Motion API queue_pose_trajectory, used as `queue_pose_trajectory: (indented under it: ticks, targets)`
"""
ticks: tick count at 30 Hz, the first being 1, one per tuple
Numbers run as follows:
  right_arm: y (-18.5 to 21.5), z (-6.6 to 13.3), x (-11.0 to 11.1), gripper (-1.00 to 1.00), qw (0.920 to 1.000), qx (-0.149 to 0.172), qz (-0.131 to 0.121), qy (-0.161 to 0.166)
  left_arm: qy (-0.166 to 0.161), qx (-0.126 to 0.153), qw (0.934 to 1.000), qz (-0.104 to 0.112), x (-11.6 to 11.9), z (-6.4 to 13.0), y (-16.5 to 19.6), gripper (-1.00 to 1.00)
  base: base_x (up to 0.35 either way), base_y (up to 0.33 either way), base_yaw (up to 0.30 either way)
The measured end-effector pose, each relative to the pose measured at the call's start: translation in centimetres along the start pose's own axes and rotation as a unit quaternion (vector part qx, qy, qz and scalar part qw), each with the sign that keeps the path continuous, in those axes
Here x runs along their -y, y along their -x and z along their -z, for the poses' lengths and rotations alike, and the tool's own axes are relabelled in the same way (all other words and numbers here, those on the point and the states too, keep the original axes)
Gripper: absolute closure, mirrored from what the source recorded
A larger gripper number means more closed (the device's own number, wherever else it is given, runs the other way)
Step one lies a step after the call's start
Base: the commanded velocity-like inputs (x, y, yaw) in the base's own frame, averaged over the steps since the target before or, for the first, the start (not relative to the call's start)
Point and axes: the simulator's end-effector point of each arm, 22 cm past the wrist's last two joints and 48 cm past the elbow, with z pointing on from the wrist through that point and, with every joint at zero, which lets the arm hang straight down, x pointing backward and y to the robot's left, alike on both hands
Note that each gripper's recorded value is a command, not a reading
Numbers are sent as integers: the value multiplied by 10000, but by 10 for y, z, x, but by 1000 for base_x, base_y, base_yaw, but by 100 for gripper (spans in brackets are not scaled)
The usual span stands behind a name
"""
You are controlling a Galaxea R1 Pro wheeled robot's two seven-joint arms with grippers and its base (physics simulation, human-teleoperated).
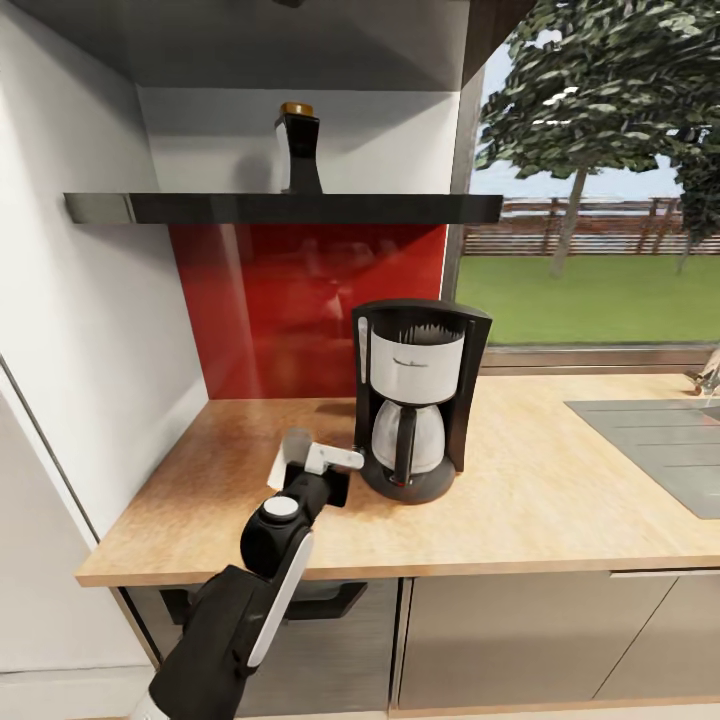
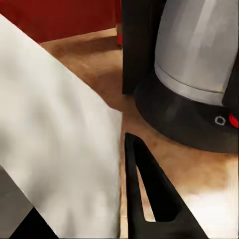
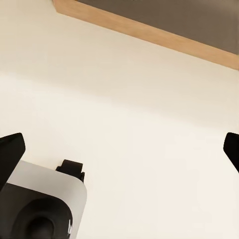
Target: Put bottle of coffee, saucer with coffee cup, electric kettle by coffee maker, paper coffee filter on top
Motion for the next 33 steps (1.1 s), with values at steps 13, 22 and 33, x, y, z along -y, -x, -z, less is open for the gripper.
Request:
queue_pose_trajectory:
  ticks: [13, 22, 33]
  targets:
    - [0, 0, 0, -100, 10000, 0, 1, -2, 221, 197, 9990, 342, -58, -2, 100, 100, 0, 0, 0]
    - [0, 0, 2, -100, 10000, -2, 4, -11, 508, 352, 9940, 900, -124, -23, 186, 100, 0, 0, 0]
    - [0, 0, 2, -100, 10000, -2, 4, -15, 156, -133, 9903, 1375, -135, -54, 249, 100, 0, 0, 0]
